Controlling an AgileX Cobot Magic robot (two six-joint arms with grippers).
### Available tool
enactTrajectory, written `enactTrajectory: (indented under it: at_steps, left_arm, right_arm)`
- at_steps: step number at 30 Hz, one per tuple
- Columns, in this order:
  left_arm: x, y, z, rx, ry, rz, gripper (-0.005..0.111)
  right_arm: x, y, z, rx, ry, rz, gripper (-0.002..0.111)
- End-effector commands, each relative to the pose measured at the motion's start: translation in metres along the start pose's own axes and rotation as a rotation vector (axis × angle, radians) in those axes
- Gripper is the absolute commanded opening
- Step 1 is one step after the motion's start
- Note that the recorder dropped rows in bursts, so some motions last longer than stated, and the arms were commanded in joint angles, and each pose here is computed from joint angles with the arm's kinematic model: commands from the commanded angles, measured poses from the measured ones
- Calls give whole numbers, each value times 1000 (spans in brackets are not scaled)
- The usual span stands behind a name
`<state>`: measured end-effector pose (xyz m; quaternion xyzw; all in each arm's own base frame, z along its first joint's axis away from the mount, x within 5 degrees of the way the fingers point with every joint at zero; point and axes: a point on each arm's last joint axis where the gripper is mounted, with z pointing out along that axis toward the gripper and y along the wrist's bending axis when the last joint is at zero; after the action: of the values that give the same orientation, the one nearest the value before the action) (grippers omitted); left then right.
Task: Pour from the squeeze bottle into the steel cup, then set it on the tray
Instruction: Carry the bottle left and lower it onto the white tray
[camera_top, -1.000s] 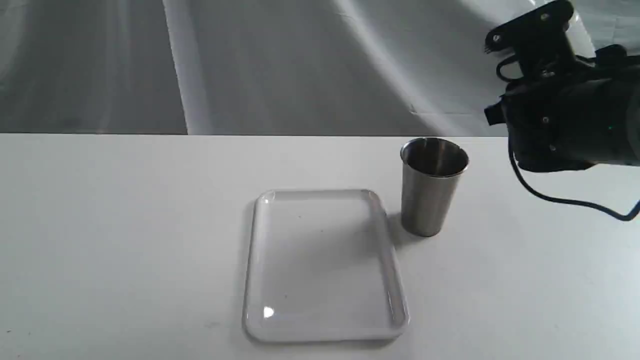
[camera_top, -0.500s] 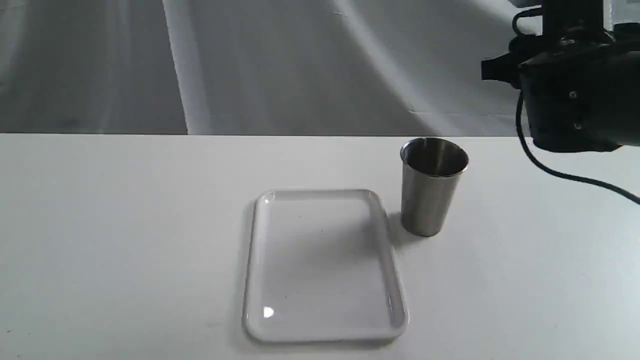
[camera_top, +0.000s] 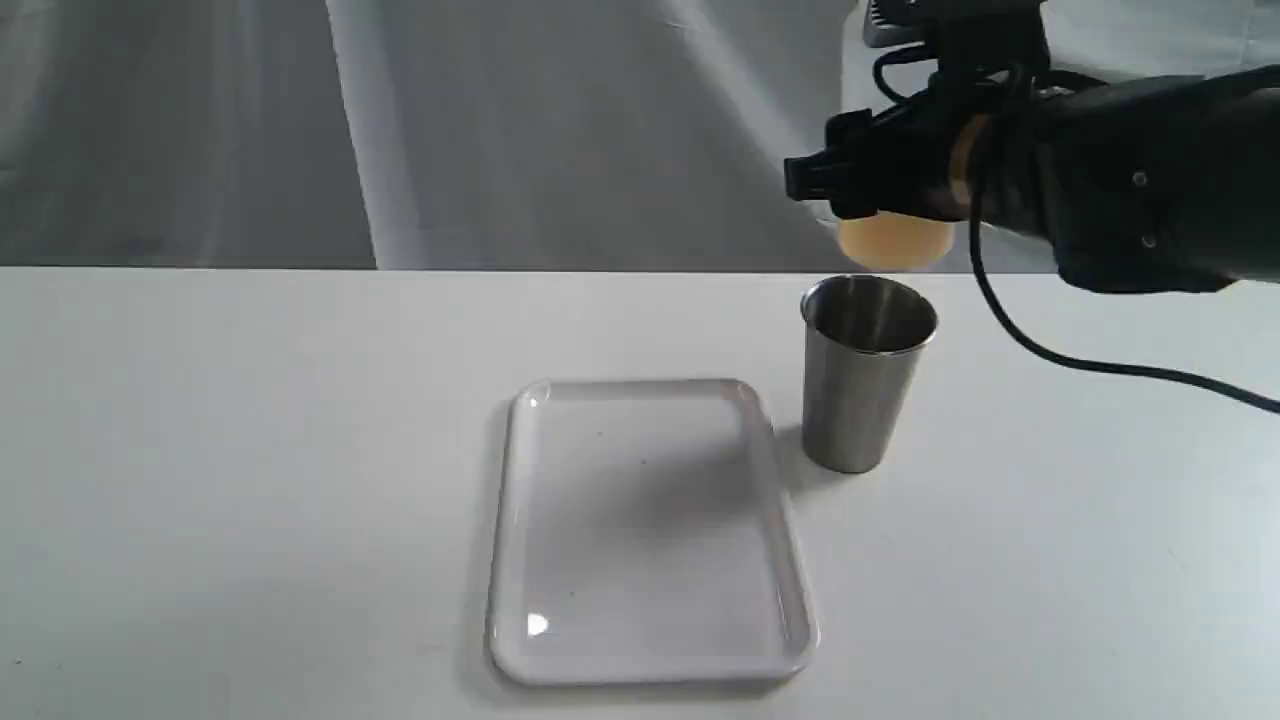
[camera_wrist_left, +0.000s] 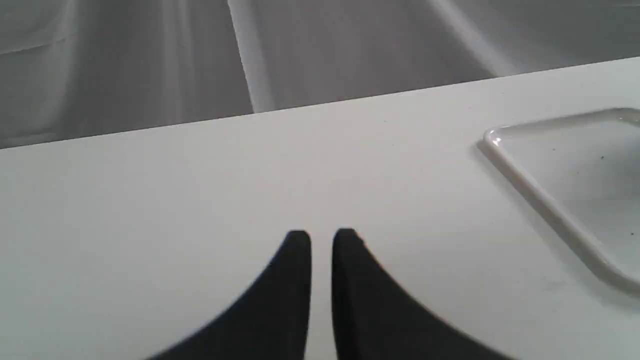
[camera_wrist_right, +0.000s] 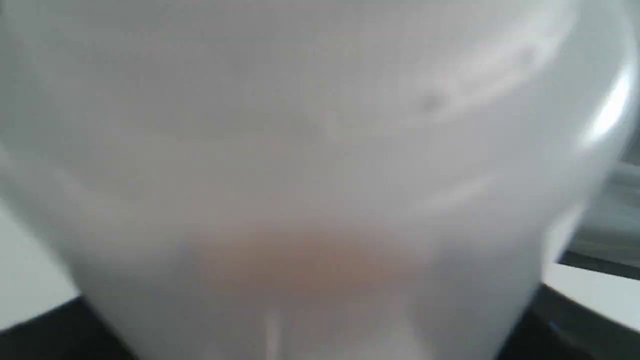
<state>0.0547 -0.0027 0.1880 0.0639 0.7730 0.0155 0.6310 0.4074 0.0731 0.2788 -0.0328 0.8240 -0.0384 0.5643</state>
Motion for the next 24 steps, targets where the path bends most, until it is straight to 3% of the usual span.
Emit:
enactTrajectory:
  at_steps: [1, 5, 11, 16, 24]
  left_arm:
    - [1, 0, 0, 2, -7, -1, 8]
    - [1, 0, 0, 2, -7, -1, 8]
    - [1, 0, 0, 2, -7, -1, 8]
    - [1, 0, 0, 2, -7, -1, 8]
    - [1, 0, 0, 2, -7, -1, 8]
  right_arm:
    - [-23, 6, -6, -80, -63, -13, 49]
    - [-38, 6, -8, -93, -74, 131, 49]
    - [-42, 26, -10, -304, -116, 17, 49]
    - [-31, 43, 5, -410, -171, -26, 49]
    - [7, 76, 33, -434, -98, -5, 49]
